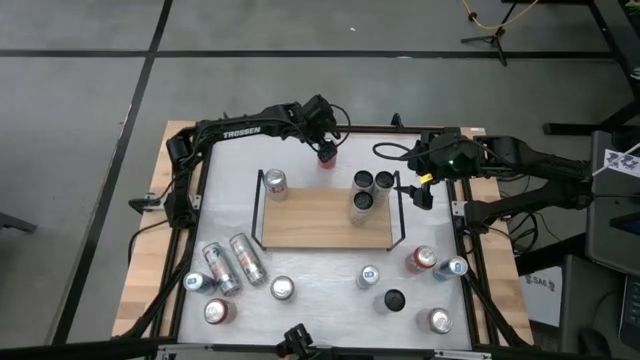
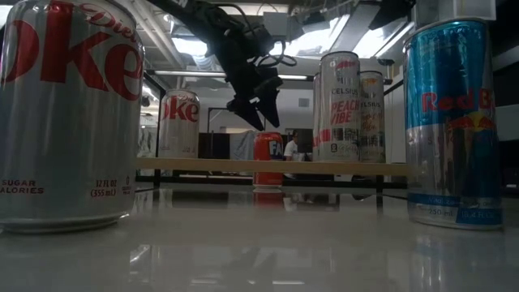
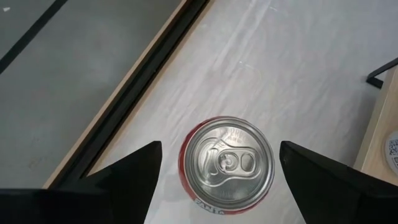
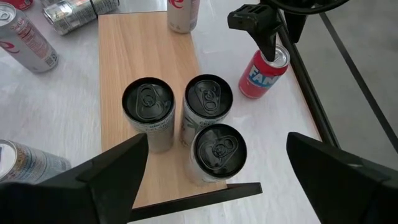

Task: Place canned beverage on shelf
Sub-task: Put the top middle red soda can on the shelf

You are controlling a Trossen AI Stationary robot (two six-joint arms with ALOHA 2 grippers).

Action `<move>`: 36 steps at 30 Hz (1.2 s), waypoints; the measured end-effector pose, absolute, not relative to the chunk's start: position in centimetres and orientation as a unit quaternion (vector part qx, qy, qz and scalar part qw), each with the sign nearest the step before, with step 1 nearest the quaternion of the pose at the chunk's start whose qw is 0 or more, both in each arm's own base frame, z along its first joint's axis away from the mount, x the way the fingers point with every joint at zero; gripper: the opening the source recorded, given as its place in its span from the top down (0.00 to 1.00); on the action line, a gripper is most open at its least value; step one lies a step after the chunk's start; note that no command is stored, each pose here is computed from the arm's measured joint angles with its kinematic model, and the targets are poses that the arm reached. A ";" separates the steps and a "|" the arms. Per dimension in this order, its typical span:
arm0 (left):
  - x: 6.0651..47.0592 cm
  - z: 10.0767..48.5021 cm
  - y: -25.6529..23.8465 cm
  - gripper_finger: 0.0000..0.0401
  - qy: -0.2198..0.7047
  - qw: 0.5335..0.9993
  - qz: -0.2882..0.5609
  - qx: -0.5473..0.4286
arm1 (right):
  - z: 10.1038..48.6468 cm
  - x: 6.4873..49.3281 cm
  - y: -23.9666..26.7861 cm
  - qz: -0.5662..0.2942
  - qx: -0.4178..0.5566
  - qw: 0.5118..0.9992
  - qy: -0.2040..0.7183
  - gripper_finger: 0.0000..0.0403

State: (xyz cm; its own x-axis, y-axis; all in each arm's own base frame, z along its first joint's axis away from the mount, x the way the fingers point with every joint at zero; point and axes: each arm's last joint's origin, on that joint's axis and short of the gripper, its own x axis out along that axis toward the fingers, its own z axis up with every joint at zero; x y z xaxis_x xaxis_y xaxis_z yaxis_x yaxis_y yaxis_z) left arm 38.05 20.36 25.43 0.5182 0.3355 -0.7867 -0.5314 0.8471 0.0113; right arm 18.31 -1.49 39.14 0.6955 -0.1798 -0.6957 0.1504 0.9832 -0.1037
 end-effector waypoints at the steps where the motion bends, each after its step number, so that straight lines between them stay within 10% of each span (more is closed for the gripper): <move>1: 38.0 25.4 20.4 0.20 0.422 0.863 0.251 -0.116 | 39.1 18.3 -1.5 -0.090 -0.019 0.921 0.380 0.06; 36: 38.2 25.4 20.3 0.20 0.418 0.867 0.243 -0.118 | 39.1 18.3 -1.5 -0.090 -0.018 0.921 0.379 0.06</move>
